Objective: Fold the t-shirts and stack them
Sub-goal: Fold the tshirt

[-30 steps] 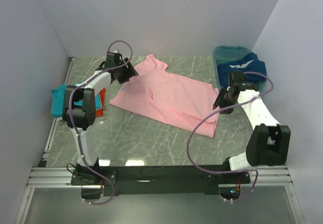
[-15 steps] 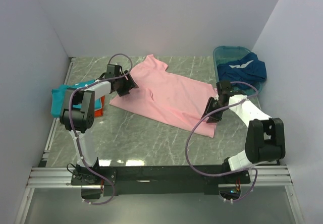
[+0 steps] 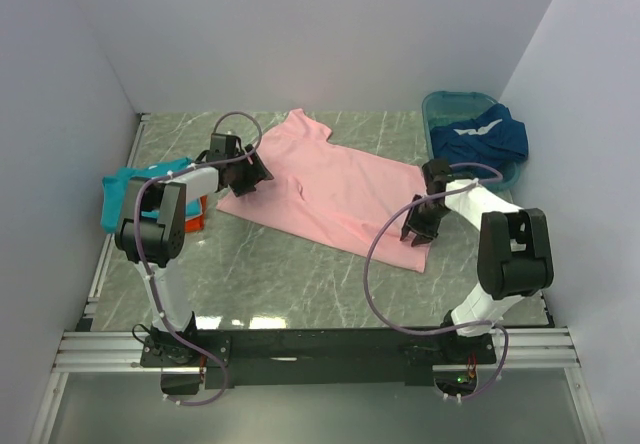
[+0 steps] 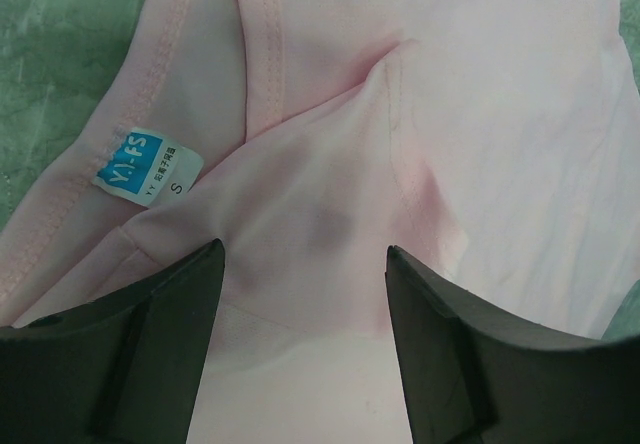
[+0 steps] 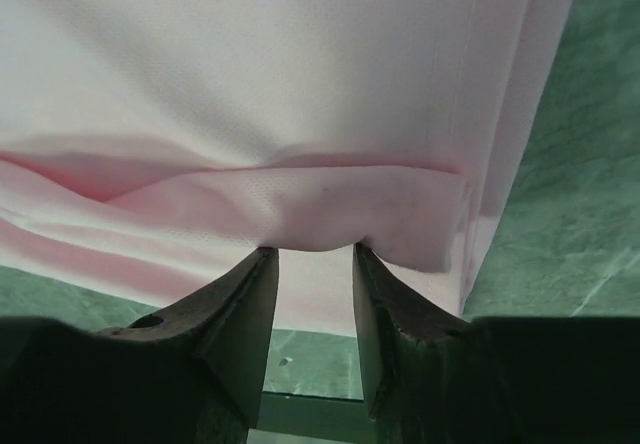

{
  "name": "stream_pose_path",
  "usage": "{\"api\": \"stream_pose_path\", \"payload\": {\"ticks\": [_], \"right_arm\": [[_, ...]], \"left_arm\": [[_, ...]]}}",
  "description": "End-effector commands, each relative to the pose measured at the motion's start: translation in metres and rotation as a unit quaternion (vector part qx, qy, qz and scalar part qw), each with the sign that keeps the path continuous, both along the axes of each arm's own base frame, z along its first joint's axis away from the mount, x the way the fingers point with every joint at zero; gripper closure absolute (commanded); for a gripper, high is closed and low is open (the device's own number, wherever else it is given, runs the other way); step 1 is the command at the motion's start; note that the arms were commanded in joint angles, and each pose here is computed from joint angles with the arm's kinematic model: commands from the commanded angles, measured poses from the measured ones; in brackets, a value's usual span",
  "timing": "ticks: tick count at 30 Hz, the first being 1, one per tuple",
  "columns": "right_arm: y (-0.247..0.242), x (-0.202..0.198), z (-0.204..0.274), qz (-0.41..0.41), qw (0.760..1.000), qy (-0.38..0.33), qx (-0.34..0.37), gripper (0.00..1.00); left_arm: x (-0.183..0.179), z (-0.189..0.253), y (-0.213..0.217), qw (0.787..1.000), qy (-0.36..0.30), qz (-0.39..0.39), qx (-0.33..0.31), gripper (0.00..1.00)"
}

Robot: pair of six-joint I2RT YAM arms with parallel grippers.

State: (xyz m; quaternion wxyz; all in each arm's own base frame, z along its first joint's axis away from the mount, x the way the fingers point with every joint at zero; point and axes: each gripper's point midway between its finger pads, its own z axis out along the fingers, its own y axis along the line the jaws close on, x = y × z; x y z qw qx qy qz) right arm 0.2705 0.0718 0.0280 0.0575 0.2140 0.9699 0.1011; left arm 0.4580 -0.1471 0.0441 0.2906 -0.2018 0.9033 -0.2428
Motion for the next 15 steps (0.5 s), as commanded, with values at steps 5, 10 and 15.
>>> {"api": "stream_pose_path", "payload": {"ticks": [5,10,15], "right_arm": [[-0.039,0.046,0.021,-0.019,0.995,-0.053,-0.081,0.57],[-0.045,0.054,0.032,-0.018,0.994,-0.063,-0.092,0.57],[-0.041,0.052,0.053,-0.019,0.992,-0.091,-0.085,0.57]], "left_arm": [[-0.008,0.009,0.005,1.0,-0.012,0.002,0.016,0.28],[-0.012,0.01,0.006,1.0,-0.011,-0.001,0.018,0.28],[-0.01,0.027,0.002,0.999,-0.024,-0.009,0.021,0.28]]}}
